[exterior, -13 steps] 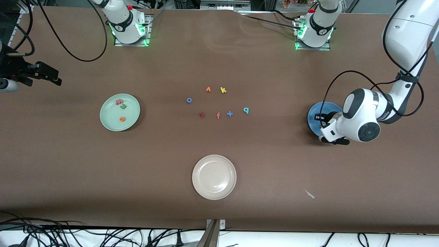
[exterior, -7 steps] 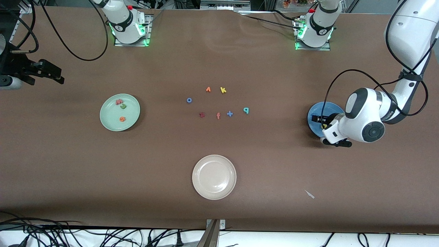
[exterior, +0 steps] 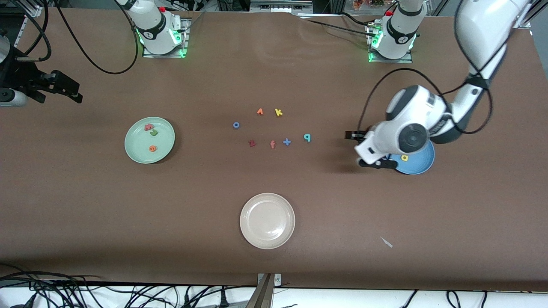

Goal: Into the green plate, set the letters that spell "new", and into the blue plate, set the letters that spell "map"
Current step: 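Move the left gripper over to the teal letter among the letters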

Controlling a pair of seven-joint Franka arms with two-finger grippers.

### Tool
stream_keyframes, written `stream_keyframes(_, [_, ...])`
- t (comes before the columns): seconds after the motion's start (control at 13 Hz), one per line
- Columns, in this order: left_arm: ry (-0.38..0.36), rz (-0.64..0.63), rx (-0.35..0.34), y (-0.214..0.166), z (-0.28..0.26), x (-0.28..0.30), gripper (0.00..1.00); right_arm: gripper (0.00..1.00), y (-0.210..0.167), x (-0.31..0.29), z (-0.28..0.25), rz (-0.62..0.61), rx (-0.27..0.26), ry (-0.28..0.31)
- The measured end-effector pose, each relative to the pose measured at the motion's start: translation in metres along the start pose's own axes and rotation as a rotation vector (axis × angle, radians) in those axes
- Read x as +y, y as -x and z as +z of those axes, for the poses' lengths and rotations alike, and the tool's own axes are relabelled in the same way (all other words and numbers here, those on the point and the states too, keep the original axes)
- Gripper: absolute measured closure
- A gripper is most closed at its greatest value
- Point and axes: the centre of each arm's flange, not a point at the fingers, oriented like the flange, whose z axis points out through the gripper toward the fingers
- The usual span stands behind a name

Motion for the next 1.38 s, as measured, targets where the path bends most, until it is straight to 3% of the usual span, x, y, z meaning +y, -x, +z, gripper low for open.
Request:
stream_keyframes(0.15, [0.034, -0.073, 0.050, 0.012, 0.022, 0.060, 0.00, 0.00, 0.000, 0.004, 0.002, 0.008, -0.003, 0.000])
stream_keyframes(0.38, [0.084, -0.155, 0.061, 0.018, 0.063, 0.108, 0.04, 0.00, 0.000, 0.007, 0.007, 0.013, -0.012, 0.000])
stream_keyframes(0.84, [0.048, -0.189, 0.085, 0.012, 0.114, 0.123, 0.17, 0.00, 0.000, 0.003, 0.011, 0.006, -0.020, 0.000])
stream_keyframes(1.38, [0.025, -0.189, 0.091, 0.014, 0.134, 0.131, 0.19, 0.00, 0.000, -0.007, 0.011, -0.013, -0.021, 0.001])
